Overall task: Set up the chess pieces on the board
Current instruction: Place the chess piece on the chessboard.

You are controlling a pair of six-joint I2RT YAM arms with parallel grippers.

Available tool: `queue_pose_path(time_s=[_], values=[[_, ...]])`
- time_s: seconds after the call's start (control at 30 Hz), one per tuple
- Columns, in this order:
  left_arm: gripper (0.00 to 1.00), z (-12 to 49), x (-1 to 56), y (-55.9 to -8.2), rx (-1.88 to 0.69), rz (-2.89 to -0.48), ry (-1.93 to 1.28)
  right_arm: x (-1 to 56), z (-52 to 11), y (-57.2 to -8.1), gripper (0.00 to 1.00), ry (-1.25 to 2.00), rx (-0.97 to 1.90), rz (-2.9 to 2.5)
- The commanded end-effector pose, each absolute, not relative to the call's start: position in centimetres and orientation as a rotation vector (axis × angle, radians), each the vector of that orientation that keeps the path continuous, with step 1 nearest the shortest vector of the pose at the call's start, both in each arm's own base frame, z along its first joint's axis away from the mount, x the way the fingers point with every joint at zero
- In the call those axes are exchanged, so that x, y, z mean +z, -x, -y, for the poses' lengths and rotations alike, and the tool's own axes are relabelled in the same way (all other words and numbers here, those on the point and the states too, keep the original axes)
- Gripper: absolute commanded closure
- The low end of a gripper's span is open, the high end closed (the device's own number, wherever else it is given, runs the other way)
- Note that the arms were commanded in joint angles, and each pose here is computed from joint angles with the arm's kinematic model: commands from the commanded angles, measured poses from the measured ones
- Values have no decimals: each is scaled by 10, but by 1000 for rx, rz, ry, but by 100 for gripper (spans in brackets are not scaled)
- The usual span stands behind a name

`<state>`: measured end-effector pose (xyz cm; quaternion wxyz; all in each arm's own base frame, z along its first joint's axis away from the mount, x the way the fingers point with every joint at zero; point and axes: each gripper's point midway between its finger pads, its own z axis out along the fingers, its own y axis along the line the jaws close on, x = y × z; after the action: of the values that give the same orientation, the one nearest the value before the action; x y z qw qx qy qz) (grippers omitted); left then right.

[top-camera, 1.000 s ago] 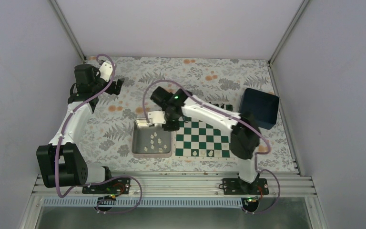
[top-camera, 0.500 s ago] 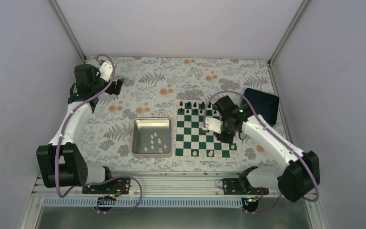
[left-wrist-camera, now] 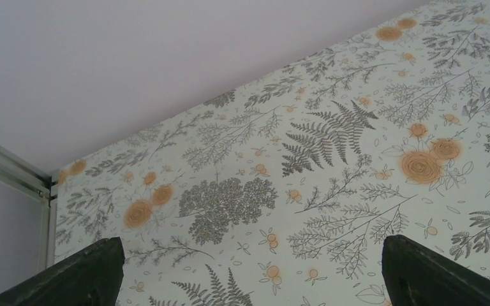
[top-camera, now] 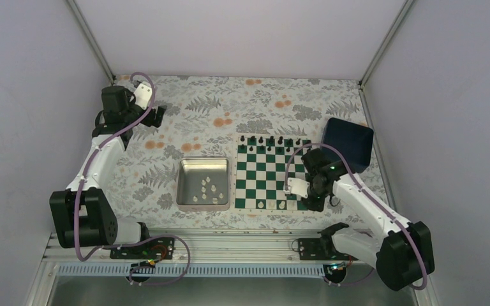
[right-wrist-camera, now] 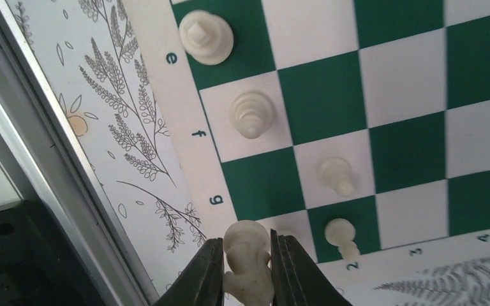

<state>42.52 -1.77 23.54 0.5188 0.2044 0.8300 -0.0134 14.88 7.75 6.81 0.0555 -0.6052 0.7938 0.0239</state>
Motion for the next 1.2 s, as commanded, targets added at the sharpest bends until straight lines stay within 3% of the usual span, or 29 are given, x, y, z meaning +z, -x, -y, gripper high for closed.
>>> queue_pose_path(time_s=[0.0,1.17], values=[[0,17,242,-429,-14,-1981,-494,53,-82,-152,89,1847,108,-2365],[0,16,238,-428,-7,-1986,-495,22,-80,-160,89,1867,153,-2432]])
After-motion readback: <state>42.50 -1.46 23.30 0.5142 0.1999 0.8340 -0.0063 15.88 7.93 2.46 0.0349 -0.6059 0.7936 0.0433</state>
